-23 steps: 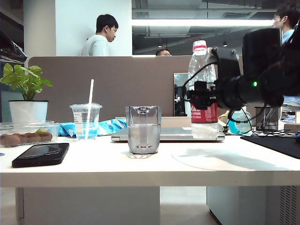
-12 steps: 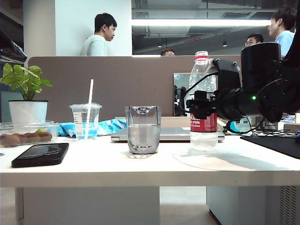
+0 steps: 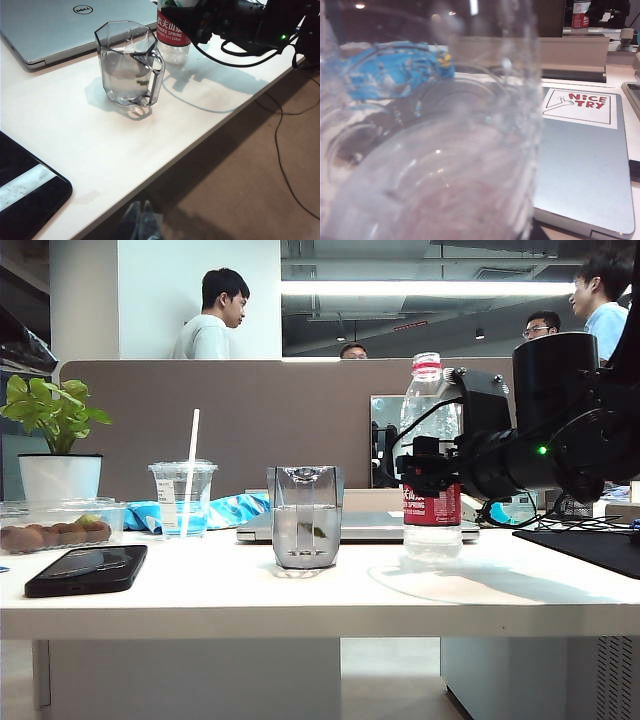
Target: Pick up the mineral water bottle on the table and pour water into the mug until it's half full.
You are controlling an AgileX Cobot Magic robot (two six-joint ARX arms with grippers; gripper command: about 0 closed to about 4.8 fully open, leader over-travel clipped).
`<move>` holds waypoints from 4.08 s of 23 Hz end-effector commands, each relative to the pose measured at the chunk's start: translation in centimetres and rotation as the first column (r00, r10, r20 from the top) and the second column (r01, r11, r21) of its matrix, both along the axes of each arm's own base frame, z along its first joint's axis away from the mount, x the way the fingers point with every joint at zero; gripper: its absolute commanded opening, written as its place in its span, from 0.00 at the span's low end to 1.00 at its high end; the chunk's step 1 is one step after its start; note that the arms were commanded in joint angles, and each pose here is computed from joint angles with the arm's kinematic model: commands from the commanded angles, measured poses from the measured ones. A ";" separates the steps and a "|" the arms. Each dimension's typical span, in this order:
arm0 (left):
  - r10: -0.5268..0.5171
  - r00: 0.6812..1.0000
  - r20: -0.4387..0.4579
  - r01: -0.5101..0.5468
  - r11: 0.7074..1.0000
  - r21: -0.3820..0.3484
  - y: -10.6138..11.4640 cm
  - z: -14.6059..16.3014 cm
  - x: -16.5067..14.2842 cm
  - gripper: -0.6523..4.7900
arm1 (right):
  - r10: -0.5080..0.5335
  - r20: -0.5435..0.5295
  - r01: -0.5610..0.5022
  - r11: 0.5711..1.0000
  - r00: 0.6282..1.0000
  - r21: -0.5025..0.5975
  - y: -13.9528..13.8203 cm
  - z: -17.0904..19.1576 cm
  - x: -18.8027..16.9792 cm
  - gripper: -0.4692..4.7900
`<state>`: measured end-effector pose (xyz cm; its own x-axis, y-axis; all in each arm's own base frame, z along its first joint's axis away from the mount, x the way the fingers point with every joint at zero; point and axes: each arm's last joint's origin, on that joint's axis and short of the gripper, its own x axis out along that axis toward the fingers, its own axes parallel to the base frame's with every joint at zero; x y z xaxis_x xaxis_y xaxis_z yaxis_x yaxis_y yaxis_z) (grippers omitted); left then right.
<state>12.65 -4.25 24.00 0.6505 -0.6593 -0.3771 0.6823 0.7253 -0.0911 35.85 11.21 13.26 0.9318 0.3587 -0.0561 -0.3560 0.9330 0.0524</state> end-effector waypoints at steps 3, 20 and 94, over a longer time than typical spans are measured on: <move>-0.005 1.000 0.015 0.005 1.000 0.001 0.0 0.2 0.0 0.13 | 0.025 0.010 -0.025 1.000 1.000 0.008 0.2 0.2 0.0 0.63; 0.027 0.987 0.156 -0.030 0.999 0.019 0.4 1.4 -1.3 0.12 | 0.045 0.001 -0.044 0.997 0.999 -0.062 0.2 -0.1 -0.1 1.00; 0.408 0.850 0.332 -0.433 0.901 0.001 2.7 -1.4 -6.3 0.12 | -0.276 0.031 0.277 0.959 0.961 -0.056 -9.5 8.1 -21.7 0.08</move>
